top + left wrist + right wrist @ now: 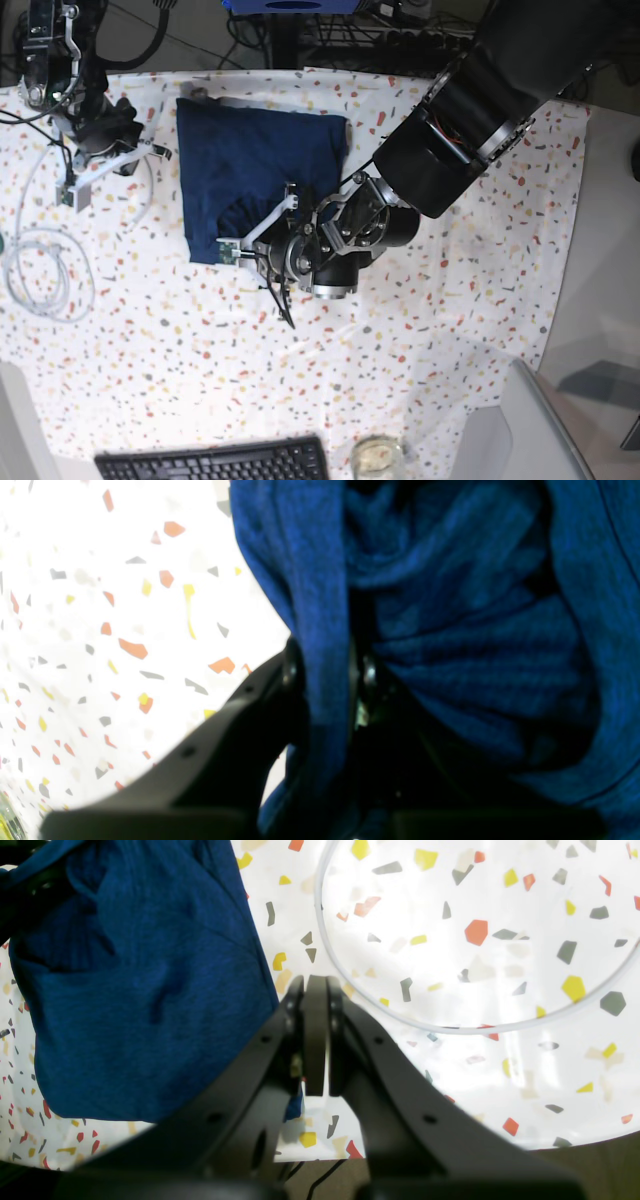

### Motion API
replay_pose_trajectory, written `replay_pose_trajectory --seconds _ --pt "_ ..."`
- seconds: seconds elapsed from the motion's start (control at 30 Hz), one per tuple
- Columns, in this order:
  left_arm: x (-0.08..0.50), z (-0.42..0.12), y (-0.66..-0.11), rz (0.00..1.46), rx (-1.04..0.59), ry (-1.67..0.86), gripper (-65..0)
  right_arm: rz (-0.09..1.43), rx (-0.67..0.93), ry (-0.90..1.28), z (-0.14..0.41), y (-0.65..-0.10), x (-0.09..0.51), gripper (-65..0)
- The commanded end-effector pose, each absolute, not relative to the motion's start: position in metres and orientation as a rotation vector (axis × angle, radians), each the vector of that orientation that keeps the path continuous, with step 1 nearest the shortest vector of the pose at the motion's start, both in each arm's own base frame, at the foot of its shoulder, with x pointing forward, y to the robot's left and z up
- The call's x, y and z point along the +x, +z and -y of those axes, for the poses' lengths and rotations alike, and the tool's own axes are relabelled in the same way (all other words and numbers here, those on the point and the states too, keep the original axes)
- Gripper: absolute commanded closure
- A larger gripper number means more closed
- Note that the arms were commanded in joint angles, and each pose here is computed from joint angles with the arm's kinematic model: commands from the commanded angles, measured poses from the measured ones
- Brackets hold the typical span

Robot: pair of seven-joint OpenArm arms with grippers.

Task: Layout the t-shirt on the table in an organized manner, then fold the t-shirt properly
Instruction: 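Tuck and smooth the bundle's side edge with the left gripper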

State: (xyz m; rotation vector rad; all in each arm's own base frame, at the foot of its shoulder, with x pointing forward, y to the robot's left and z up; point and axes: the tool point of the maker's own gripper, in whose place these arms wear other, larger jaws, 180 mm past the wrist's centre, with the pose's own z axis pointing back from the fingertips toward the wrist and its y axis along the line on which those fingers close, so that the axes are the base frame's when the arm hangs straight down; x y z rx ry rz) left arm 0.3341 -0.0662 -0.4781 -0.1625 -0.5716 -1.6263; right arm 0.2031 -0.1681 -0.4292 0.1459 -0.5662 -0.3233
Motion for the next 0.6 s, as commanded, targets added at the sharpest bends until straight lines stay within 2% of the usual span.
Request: replay_pose_trajectory --seconds 0.0,0.37,0.57 --pt "0.338 0.072 -0.471 0.587 -0.169 -1.636 0.0 0.605 0.139 -0.325 0.173 -0.421 0.210 -0.6" --pt "0.340 0.069 -0.470 0.589 -0.161 -1.632 0.0 0.605 0.139 -0.321 0.173 -0.421 0.211 -0.6" --pt "0.350 0.072 -0.457 0.604 -0.092 -1.654 -25.0 0.606 0.141 -0.320 0.172 -0.421 0.211 -0.6"
